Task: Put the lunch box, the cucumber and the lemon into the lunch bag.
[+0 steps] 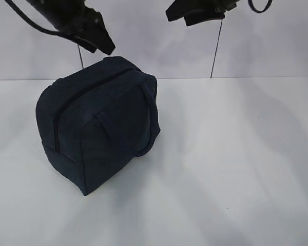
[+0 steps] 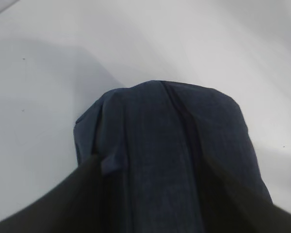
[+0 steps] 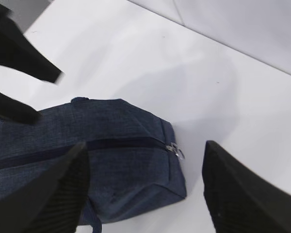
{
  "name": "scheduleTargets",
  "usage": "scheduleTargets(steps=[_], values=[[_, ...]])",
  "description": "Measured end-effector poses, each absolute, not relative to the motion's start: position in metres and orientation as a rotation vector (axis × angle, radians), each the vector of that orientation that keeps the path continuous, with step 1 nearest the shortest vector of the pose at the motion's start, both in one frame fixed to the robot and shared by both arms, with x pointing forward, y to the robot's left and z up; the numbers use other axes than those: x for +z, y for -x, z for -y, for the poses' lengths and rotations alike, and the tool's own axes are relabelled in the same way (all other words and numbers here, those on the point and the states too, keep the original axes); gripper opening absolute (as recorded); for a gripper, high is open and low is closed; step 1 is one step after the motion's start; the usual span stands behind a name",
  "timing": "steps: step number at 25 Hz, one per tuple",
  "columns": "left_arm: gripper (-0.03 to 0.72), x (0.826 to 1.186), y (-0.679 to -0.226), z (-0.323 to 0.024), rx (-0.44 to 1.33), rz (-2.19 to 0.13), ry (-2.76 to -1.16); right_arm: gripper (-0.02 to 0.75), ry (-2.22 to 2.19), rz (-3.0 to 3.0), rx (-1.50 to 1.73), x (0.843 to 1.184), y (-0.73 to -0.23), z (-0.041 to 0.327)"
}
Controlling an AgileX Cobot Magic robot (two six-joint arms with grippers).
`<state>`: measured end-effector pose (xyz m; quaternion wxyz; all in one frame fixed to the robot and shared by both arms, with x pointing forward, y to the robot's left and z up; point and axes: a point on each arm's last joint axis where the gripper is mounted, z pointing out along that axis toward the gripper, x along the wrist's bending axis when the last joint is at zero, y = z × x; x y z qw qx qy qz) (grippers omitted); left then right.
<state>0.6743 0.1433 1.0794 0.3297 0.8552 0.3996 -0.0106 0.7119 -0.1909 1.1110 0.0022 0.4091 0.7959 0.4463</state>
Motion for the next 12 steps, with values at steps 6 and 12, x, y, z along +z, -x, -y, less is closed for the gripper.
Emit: scheduleTargets(steps=[6, 12], values=[[0.454, 1.137, -0.649, -0.163, 0.155, -1.182, -2.208, 0.549, -1.382, -2.431, 1.244, 1.147, -0.687, 0.187], [0.446, 1.187, -0.618, -0.184, 0.332, -1.362, -2.096, 0.548, -1.472, -2.317, 1.065, 1.182, -0.653, 0.182]])
